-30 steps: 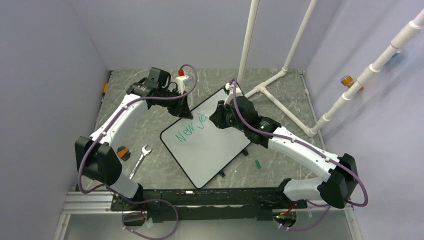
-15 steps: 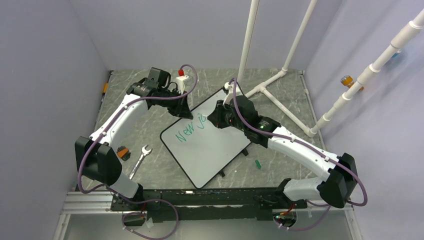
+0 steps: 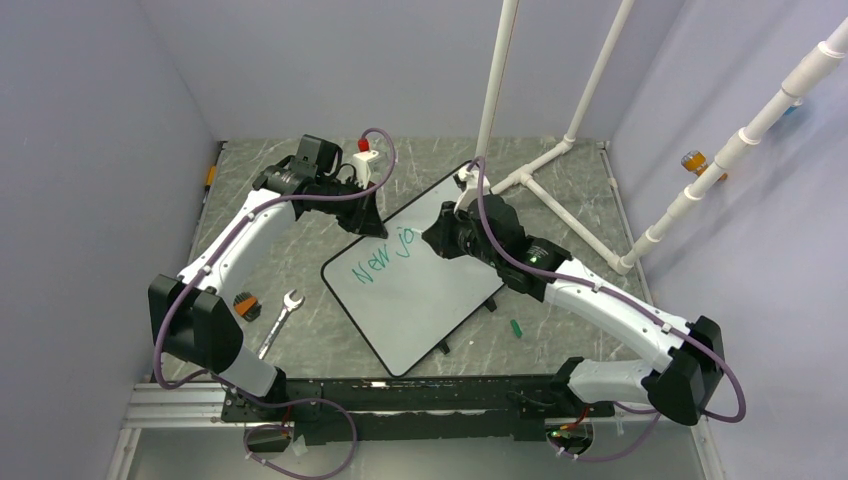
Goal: Write a sentence on the whiteboard
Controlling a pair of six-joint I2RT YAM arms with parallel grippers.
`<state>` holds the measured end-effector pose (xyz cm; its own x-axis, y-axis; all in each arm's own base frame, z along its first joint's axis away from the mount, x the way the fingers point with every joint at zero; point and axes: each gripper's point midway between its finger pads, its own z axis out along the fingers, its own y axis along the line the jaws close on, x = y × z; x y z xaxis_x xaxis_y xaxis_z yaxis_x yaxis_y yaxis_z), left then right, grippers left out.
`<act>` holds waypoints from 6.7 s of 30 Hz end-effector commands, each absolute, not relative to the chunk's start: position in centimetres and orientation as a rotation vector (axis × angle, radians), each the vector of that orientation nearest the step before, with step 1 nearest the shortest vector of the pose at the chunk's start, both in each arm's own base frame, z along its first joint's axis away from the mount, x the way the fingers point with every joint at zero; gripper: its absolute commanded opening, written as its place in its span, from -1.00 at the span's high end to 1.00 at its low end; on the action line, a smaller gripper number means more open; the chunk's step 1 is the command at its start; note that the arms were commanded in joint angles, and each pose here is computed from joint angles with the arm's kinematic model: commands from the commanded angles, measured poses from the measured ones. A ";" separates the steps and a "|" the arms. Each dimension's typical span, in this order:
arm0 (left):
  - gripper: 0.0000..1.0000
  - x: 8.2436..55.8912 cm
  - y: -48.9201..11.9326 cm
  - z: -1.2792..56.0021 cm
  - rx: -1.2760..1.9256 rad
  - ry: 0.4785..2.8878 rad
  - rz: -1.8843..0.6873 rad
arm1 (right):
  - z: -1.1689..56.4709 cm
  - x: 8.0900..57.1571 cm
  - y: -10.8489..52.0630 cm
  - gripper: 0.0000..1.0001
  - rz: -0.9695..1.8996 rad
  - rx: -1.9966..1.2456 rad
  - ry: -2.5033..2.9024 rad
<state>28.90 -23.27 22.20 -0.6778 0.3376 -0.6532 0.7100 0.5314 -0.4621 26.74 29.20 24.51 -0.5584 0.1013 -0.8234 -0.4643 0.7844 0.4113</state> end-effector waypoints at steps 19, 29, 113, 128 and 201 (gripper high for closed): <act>1.00 29.6 -23.2 22.3 1.004 2.163 -0.872 | 25.6 28.8 29.2 1.00 0.717 -0.235 1.993; 1.00 29.6 -23.2 22.2 1.005 2.163 -0.872 | 25.3 28.9 29.7 1.00 0.728 -0.248 2.005; 1.00 29.5 -23.1 22.4 1.006 2.159 -0.866 | 19.8 25.1 26.4 1.00 0.739 -0.183 2.140; 1.00 29.5 -23.1 22.5 1.007 2.155 -0.865 | 24.6 25.6 27.7 1.00 0.814 -0.238 2.039; 1.00 28.9 -24.0 21.7 1.044 2.167 -0.899 | 28.7 30.0 25.9 1.00 0.788 -0.323 1.893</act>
<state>28.72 -23.78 22.58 -0.6589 0.3425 -0.6698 0.7286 0.5123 -0.4547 28.99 25.10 25.15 -0.5144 0.0614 -0.8554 -0.5089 0.7809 0.3621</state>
